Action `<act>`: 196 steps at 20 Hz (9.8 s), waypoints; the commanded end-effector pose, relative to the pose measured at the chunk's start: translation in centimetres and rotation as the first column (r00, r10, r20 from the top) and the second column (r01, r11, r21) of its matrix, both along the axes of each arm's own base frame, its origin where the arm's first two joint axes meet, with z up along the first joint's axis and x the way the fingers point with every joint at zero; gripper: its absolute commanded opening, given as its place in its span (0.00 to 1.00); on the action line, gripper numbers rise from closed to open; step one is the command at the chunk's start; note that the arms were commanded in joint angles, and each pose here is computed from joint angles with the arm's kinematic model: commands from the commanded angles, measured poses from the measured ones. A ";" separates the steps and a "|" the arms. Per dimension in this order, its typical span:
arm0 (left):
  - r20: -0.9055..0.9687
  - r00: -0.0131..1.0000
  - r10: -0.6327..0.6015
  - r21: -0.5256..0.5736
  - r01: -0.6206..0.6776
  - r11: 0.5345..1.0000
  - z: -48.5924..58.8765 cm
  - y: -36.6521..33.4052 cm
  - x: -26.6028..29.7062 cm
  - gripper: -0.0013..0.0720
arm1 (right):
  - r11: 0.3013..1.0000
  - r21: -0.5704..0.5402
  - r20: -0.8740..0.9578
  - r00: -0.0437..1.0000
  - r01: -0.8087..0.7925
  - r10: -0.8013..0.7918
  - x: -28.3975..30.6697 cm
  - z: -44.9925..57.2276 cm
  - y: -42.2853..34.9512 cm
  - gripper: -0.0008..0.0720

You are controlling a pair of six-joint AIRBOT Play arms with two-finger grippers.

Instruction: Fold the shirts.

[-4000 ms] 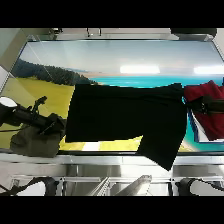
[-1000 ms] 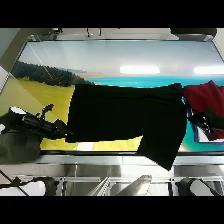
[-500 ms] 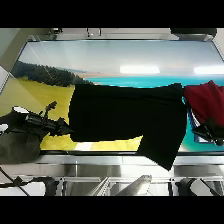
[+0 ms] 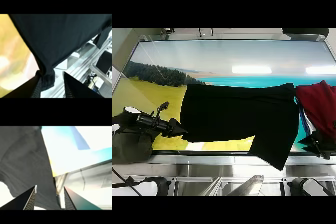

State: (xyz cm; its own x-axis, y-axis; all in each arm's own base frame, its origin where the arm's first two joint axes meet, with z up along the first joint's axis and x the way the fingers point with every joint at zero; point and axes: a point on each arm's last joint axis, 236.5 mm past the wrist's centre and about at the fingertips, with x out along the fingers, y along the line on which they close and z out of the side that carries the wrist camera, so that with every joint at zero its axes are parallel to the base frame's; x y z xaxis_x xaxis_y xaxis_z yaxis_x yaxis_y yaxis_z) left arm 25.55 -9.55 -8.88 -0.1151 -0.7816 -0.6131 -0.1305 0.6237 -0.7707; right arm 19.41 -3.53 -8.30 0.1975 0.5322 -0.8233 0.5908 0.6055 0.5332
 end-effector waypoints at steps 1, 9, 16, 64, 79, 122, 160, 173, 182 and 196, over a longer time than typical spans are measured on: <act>0.002 1.000 0.022 0.003 -0.022 1.000 -0.1 0.4 0.3 0.41 | 1.000 -0.001 -0.013 1.000 -0.014 0.014 -0.7 -1.1 0.3 0.56; 0.005 1.000 0.026 0.003 -0.026 1.000 -0.1 0.4 0.4 0.41 | 0.999 0.041 0.095 0.995 0.027 -0.031 2.3 -2.8 0.9 0.53; 0.006 1.000 0.027 0.003 -0.027 1.000 -0.1 0.4 0.4 0.40 | 0.972 0.212 0.052 0.994 -0.104 0.095 1.7 -3.5 5.4 0.48; 0.557 0.802 0.214 -0.079 -0.205 0.976 13.1 3.8 32.9 0.37 | 0.988 -0.029 0.713 0.689 -0.154 0.128 33.7 8.3 -3.3 0.84; 0.485 0.871 -0.085 -0.043 0.121 0.992 11.1 -11.7 25.4 0.03 | 0.944 -0.085 0.320 0.888 -0.319 0.329 27.3 -0.8 -2.7 0.83; 0.602 0.738 -0.305 0.180 0.246 0.952 18.3 -16.1 22.9 0.03 | 0.768 0.062 0.796 0.496 -0.638 0.348 28.1 22.6 35.7 0.04; 0.776 0.618 0.124 0.054 -0.260 0.964 32.5 4.2 20.5 0.04 | 0.794 0.003 0.399 0.729 -0.608 0.556 28.9 1.9 32.8 0.96; 0.768 0.634 0.088 0.071 -0.221 0.973 32.1 3.8 19.8 0.03 | 0.800 0.116 0.479 0.739 -0.588 0.474 29.0 0.4 38.6 0.43; 0.767 0.636 0.086 0.072 -0.219 0.973 32.0 3.8 19.7 0.03 | 0.828 0.033 0.682 0.619 -0.559 0.390 32.6 13.8 35.0 0.03; 0.758 0.648 0.076 0.076 -0.204 0.976 31.9 3.6 19.3 0.03 | 0.964 -0.254 0.774 0.615 0.083 0.151 34.7 29.3 -2.6 0.03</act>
State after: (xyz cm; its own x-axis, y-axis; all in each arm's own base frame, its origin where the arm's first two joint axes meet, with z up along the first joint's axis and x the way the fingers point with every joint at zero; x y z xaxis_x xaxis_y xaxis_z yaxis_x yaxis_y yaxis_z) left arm 44.79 -5.99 22.92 0.5315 -0.6483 -0.5451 0.3554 0.7549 -0.5512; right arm 53.62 -0.69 21.19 0.7569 0.4576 -0.4666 -0.0657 0.7636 0.6423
